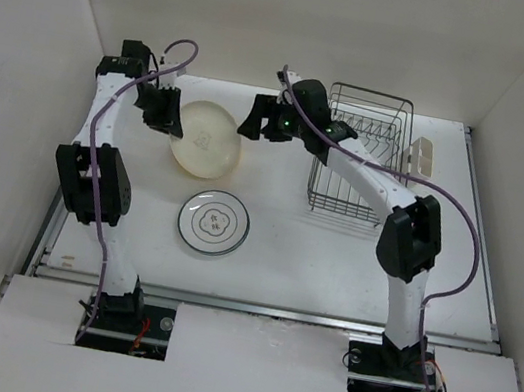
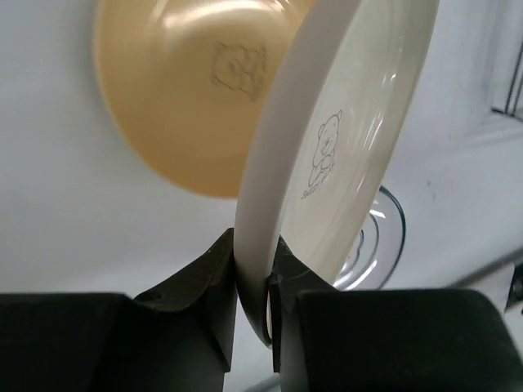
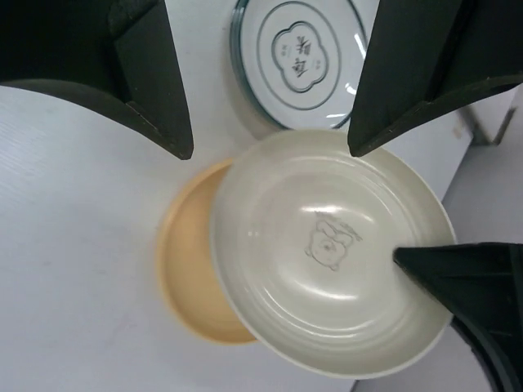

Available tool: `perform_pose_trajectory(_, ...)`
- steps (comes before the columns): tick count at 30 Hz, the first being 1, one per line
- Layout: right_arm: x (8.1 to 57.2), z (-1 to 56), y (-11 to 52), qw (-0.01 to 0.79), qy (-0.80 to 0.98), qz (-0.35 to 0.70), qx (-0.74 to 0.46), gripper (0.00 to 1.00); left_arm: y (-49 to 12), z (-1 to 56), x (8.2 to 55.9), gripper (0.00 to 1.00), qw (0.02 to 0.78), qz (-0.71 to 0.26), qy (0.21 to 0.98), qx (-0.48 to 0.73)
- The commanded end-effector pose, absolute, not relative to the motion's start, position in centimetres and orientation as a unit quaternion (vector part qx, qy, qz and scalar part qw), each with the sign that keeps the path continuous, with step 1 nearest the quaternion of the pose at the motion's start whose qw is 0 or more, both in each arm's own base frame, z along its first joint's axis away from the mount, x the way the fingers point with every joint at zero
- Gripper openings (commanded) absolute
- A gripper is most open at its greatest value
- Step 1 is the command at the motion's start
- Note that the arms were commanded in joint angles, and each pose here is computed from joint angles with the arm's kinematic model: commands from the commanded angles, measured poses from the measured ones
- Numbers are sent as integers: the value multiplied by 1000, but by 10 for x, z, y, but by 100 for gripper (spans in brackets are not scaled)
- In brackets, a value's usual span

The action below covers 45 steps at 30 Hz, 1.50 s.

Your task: Unload the plates from the dish rack

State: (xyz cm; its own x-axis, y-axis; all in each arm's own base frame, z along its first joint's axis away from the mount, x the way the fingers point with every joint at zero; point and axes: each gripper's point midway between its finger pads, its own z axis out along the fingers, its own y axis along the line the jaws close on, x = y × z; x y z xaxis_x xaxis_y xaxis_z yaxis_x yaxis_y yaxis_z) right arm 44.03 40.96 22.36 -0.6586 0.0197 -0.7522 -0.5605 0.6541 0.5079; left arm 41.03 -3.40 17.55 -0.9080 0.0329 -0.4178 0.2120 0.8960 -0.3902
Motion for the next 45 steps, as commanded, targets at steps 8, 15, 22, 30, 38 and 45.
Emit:
perform_pose_trajectory(8, 450, 248, 342, 453, 846, 261, -102, 82, -19, 113, 450, 52, 139, -168, 975, 31)
perform_pose_trajectory(15, 447, 267, 327, 476, 841, 236, -104, 82, -3, 121, 449, 81, 165, -68, 982, 58)
perform_pose_trajectory(22, 452, 291, 293, 500, 842, 198, -51, 85, 17, 176, 441, 85, 223, -4, 974, 40)
perform_pose_trajectory(30, 455, 321, 36, 536, 797, -108, 255, 100, 89, 288, 423, 100, 387, 147, 905, -98)
perform_pose_trajectory(38, 352, 331, -125, 527, 687, -257, 429, 100, 183, 349, 348, 100, 413, 350, 786, -299)
perform_pose_trajectory(45, 327, 341, -122, 568, 661, -219, 439, 100, 184, 355, 329, 100, 422, 359, 769, -318)
